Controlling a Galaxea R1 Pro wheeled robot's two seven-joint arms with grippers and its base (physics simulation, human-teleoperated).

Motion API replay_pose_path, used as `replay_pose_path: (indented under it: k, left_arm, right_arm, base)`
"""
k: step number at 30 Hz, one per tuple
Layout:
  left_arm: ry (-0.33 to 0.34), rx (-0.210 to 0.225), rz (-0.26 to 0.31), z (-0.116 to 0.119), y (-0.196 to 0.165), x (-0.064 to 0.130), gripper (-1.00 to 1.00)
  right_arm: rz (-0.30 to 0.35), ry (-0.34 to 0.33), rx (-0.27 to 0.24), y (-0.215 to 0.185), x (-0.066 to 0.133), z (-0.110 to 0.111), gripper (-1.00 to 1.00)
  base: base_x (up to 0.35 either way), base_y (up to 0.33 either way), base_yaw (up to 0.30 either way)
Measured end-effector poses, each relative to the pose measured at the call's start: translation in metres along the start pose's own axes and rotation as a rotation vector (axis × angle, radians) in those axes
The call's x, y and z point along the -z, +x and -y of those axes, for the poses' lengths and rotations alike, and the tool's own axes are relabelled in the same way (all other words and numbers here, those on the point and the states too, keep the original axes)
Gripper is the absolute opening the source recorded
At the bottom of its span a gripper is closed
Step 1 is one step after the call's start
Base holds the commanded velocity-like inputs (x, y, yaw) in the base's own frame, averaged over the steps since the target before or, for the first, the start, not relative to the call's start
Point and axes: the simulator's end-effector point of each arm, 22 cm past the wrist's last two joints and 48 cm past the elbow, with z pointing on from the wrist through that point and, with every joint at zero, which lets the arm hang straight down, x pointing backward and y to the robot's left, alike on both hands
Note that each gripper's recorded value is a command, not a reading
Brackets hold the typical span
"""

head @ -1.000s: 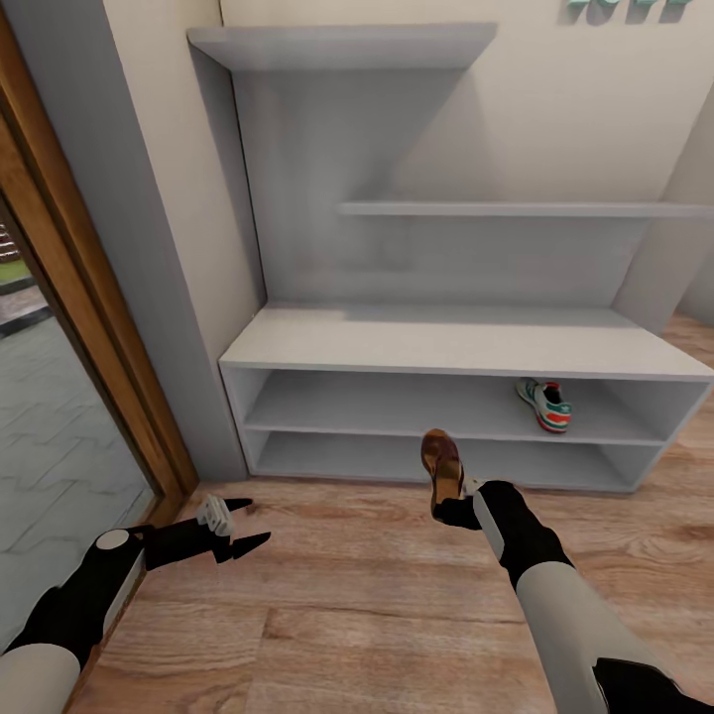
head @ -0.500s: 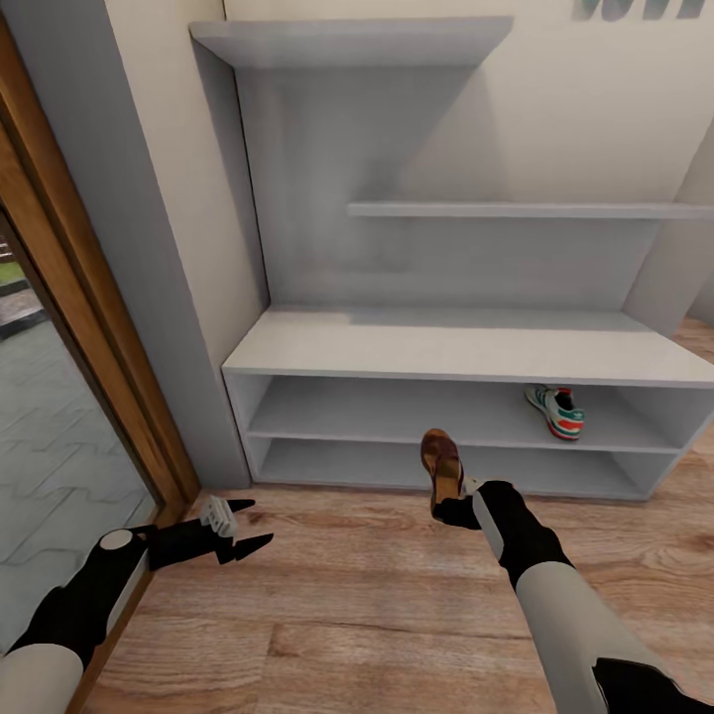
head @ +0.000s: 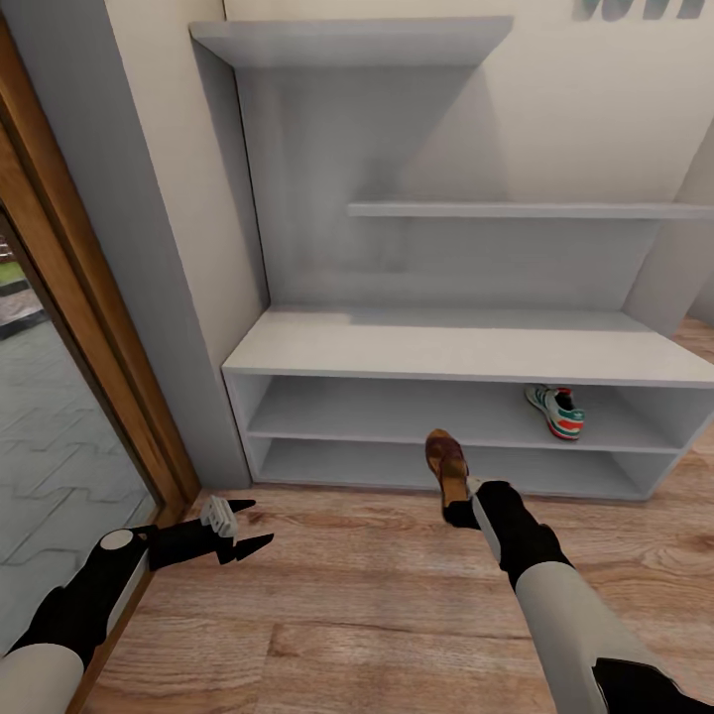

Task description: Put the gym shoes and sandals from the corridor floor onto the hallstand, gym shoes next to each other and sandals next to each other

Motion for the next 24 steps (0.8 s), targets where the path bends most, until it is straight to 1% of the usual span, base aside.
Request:
replay_pose_path:
  k: [1,2,10,15,17,18,21,24]
  left_arm:
    - [0.000,0.000,0.000,0.000,0.000,0.000,1.00]
    - [0.000,0.000,0.000,0.000,0.000,0.000,1.00]
    - [0.000,0.000,0.000,0.000,0.000,0.000,1.00]
    - [0.001,-0.003,-0.007,0.000,0.002,0.000,1.00]
    - [0.009,-0.005,-0.010,0.004,0.002,-0.003,1.00]
    - [0.040,-0.010,-0.016,0.017,0.003,-0.014,1.00]
    - [0.114,-0.024,-0.035,0.047,0.006,-0.037,1.00]
    - [0.190,-0.051,-0.073,0.077,0.014,-0.054,1.00]
  right_arm:
    - [0.000,0.006,0.007,0.000,0.000,0.001,-1.00]
    - [0.001,0.033,0.035,0.000,0.000,0.007,-1.00]
    - [0.005,0.043,0.064,-0.002,0.001,0.006,-1.00]
    - [0.007,0.043,0.072,-0.003,0.001,0.005,-1.00]
    - [0.008,0.043,0.073,-0.003,0.001,0.004,-1.00]
    - [0.008,0.043,0.073,-0.003,0.001,0.004,-1.00]
    - [0.008,0.043,0.074,-0.003,0.001,0.004,-1.00]
    - [0.007,0.042,0.073,-0.003,0.001,0.004,-1.00]
  base:
    - [0.000,0.000,0.000]
    - [0.000,0.000,0.000]
    - [0.000,0.000,0.000]
    - [0.018,0.000,0.000]
    - [0.077,0.000,0.000]
    - [0.088,0.000,0.000]
    - [0.065,0.000,0.000]
    - [0.019,0.000,0.000]
